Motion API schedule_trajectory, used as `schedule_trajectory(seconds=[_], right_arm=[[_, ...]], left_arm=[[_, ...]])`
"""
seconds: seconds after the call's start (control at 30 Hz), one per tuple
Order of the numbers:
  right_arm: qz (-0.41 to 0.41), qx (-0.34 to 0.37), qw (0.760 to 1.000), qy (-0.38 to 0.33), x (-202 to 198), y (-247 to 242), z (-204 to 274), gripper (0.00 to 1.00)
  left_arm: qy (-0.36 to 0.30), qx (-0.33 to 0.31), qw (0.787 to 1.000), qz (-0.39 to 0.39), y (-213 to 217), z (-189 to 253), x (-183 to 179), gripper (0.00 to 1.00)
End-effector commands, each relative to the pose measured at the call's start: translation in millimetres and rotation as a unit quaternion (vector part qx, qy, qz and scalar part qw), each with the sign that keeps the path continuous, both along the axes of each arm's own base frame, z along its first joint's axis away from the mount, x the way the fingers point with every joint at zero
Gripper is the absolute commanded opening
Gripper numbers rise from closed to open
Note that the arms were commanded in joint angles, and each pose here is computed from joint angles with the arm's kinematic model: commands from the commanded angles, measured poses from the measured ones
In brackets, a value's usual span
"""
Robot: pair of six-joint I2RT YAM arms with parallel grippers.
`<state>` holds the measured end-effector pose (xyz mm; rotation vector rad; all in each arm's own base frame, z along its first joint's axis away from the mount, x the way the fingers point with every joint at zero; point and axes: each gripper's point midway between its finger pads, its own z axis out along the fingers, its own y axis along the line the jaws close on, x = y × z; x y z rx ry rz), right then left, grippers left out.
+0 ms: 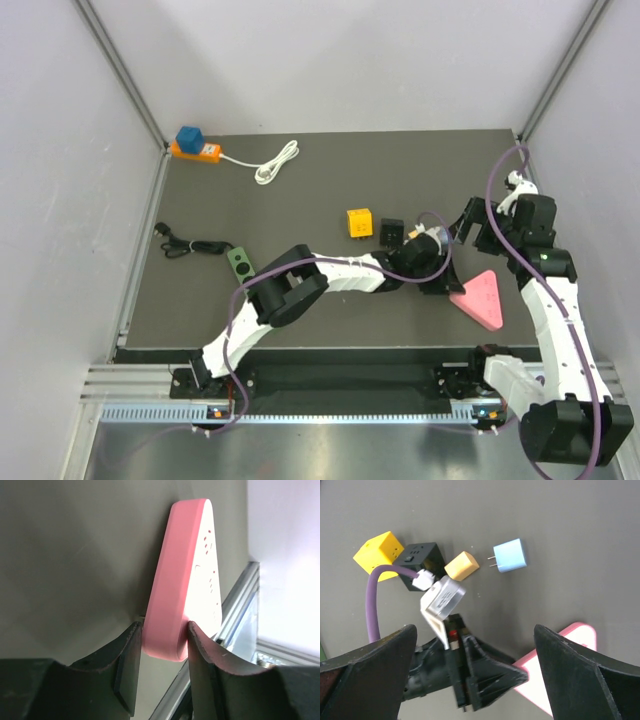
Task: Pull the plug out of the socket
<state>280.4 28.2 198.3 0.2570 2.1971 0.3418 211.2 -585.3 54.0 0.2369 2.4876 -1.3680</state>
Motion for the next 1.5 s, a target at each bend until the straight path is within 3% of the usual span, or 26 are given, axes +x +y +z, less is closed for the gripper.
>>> schedule_trajectory(seconds=[0.0,0.3,0.33,0.37,0.47,0.5,0.57,0.6,0.9,1.1,1.13,1.17,1.23,1.27,1.47], right_arm=[[-0.001,-0.008,1.0,-0.028,2,-2,22,1.0],[-0.056,-0.024,0.997,-0.049,-1,-19,35,1.0],[-0.06,-0.024,0.996,-0.058,-2,-20,40,1.0],[-0.058,-0.024,0.996,-0.064,-3,-19,42,1.0],[-0.047,-0.022,0.997,-0.06,-2,-16,36,1.0],[-0.041,-0.02,0.997,-0.055,-2,-14,33,1.0],[-0.023,-0.014,0.999,-0.045,0,-9,29,1.0],[-0.018,-0.011,0.999,-0.041,1,-7,27,1.0],[0.016,0.017,0.996,-0.084,1,9,36,0.99],[0.082,0.058,0.99,-0.094,5,35,38,1.0],[0.091,0.07,0.988,-0.102,7,41,41,1.0],[0.101,0.077,0.985,-0.119,10,47,45,1.0],[0.114,0.081,0.982,-0.123,18,59,46,1.0],[0.13,0.079,0.979,-0.132,22,70,50,1.0],[0.168,0.057,0.98,-0.095,67,140,28,0.99]], left_arm=[[0.032,0.034,0.999,-0.008,-9,-36,-9,0.0],[0.028,-0.023,0.998,-0.059,-46,-12,-21,0.03],[0.016,-0.02,0.997,-0.067,-44,-10,-22,0.08],[-0.003,-0.019,0.997,-0.069,-41,-2,-20,0.23],[-0.031,-0.016,0.996,-0.076,-30,17,-19,0.56],[-0.038,-0.014,0.996,-0.079,-28,21,-19,0.62],[-0.056,-0.014,0.994,-0.088,-20,36,-17,0.66],[-0.06,-0.016,0.994,-0.09,-17,41,-16,0.78],[-0.101,-0.054,0.989,-0.094,28,109,-5,0.81],[-0.104,-0.099,0.987,-0.065,91,149,-4,0.78],[-0.095,-0.081,0.991,-0.056,109,131,-7,0.77],[-0.112,-0.091,0.989,-0.039,127,152,-2,0.77],[-0.119,-0.051,0.992,-0.002,163,133,7,0.76],[-0.13,-0.046,0.99,0.012,182,146,5,0.76],[-0.168,0.083,0.975,0.117,294,116,10,0.75]])
